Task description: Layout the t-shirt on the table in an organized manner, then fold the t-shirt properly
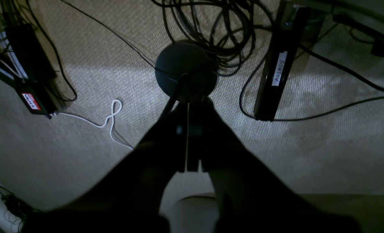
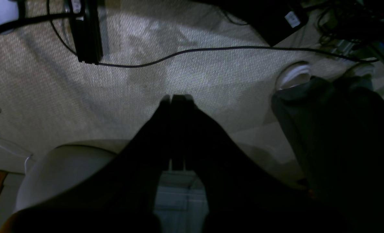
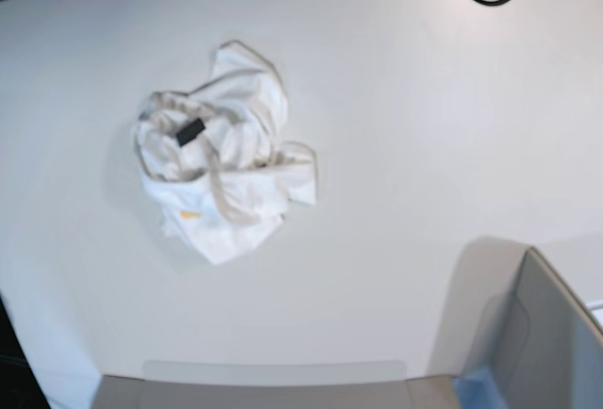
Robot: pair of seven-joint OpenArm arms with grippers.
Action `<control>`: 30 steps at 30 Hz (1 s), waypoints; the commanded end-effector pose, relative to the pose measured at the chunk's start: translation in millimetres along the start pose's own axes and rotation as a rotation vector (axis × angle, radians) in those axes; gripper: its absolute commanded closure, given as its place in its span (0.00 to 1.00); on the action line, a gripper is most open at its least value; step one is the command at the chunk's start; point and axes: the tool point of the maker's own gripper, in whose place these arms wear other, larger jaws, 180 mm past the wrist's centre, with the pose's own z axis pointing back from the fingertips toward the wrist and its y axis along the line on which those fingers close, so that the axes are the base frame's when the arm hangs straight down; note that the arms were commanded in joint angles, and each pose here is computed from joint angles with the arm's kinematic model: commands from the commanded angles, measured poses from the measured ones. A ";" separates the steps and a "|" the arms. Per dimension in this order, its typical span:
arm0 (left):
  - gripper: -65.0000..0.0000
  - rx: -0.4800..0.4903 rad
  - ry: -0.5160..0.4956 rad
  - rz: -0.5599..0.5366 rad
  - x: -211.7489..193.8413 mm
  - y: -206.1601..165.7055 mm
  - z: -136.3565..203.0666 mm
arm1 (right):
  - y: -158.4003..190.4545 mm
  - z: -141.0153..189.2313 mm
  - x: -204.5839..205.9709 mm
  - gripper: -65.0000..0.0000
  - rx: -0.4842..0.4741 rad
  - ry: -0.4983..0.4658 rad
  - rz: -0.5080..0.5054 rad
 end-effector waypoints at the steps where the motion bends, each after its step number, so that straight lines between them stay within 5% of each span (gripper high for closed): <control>1: 0.99 0.012 -0.002 0.000 -2.3 4.2 0.3 | 3.4 -0.3 -10.0 1.00 0.009 0.020 -0.002; 25: 0.99 0.005 0.042 -0.007 -33.2 0.5 6.0 | 16.2 2.3 -45.3 1.00 0.027 -0.013 0.012; 30: 0.99 0.012 -0.014 -0.013 -41.6 6.4 18.0 | 10.4 11.4 -62.0 1.00 0.015 -0.042 0.029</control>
